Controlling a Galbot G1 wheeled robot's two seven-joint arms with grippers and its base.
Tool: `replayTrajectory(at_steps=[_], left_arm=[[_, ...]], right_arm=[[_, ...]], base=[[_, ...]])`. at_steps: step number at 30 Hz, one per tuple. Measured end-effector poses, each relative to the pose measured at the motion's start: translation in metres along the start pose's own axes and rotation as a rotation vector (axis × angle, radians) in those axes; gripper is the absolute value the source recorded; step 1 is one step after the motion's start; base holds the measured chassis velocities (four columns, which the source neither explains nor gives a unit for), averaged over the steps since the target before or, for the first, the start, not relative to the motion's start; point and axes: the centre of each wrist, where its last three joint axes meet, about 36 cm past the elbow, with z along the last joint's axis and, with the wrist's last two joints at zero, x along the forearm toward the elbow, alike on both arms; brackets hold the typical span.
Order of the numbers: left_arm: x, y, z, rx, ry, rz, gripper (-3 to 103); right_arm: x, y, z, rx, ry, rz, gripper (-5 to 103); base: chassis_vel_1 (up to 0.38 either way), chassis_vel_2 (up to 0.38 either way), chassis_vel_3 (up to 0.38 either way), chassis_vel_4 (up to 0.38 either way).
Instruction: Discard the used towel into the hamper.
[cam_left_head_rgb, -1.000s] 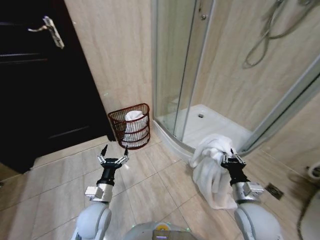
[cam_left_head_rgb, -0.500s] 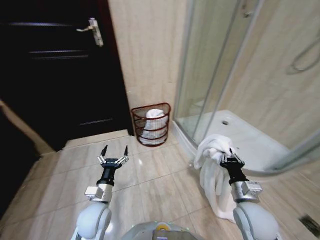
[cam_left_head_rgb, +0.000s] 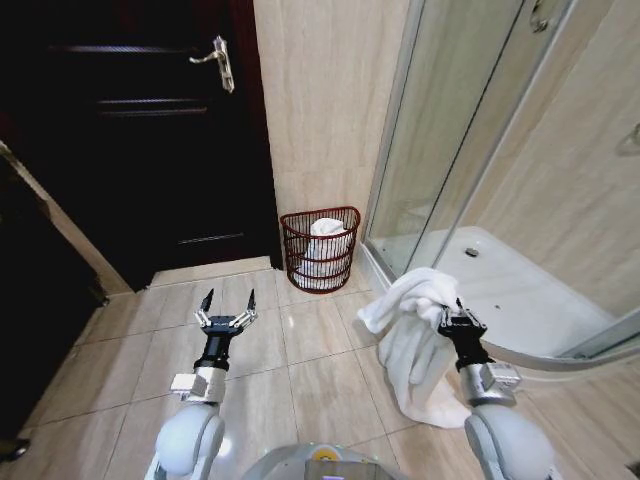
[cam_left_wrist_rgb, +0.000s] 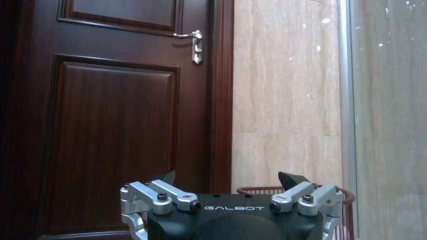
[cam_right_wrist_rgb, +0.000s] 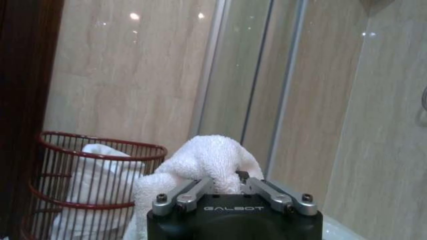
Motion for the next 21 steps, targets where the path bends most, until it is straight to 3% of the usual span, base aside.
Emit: replayTrajectory(at_steps=[13,21], left_arm=[[0.0,-0.0071,-0.0022,0.014,0.027,0.017,100],[0.0017,-0.0065,-0.0034,0.009,0.029,0.013,100]], right_arm=[[0.0009,-0.0019,0.0062,-0.023,-0.03,-0.024,10],[0.001,-0.0027,0.0088,-0.033,-0.053,-0.024,10]], base=[[0.202,0.195,-0.18,-0.207],[0.007,0.005,0.059,0.06]])
